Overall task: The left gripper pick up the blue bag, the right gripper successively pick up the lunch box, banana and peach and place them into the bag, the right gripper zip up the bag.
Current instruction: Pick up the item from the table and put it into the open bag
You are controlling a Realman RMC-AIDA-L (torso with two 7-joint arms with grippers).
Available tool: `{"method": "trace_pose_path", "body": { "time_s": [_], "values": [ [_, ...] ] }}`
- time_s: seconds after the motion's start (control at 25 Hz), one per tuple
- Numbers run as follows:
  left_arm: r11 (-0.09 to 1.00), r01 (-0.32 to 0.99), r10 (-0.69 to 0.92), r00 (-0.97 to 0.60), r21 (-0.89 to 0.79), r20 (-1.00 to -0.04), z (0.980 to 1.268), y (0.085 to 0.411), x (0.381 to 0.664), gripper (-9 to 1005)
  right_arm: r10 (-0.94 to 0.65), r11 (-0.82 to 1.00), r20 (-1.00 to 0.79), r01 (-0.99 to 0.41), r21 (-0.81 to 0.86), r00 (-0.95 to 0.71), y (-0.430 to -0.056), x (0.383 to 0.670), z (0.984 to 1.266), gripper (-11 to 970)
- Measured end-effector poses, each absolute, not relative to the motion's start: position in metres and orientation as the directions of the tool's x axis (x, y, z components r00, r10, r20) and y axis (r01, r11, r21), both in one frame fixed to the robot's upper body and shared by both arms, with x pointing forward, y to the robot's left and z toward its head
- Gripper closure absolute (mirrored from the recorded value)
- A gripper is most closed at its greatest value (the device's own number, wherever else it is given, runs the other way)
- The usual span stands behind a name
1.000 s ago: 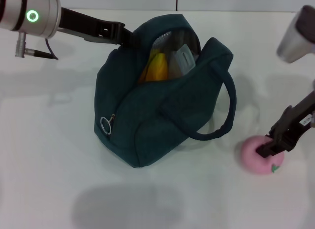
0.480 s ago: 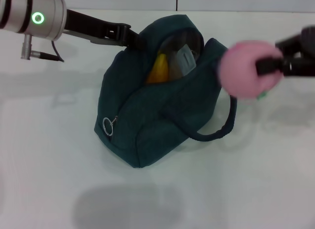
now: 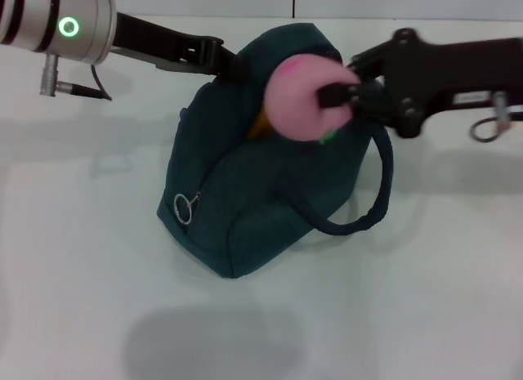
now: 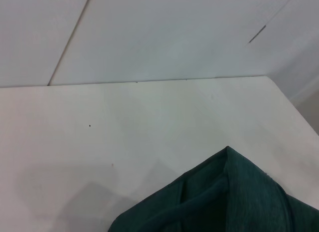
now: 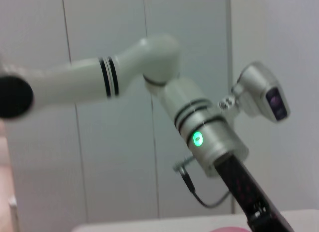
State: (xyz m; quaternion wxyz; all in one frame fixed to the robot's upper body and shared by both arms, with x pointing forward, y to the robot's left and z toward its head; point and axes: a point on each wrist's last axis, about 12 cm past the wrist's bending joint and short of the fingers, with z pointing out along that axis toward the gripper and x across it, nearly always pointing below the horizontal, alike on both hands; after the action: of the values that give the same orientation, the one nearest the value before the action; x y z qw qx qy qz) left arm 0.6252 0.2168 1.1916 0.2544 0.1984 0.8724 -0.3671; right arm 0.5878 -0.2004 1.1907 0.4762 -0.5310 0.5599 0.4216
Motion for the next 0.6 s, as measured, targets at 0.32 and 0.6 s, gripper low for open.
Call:
{"method": "trace_pose_path", "body": {
  "time_s": [0.32, 0.6],
  "values": [
    [0.651, 0.535, 0.162, -0.791, -0.539, -0.59, 1.192, 0.216, 0.626, 918, -0.252, 0.099, -0.957, -0.98, -0.171, 0.141, -0.169, 0.59, 1.169, 913],
    [0.65, 0.538, 0.164, -0.789, -0.536, -0.592, 1.192, 0.216, 0.626, 918, -0.392, 0.104, -0.919, -0.991, -0.082, 0.034, -0.166, 0.593, 1.157, 920]
  ]
}}
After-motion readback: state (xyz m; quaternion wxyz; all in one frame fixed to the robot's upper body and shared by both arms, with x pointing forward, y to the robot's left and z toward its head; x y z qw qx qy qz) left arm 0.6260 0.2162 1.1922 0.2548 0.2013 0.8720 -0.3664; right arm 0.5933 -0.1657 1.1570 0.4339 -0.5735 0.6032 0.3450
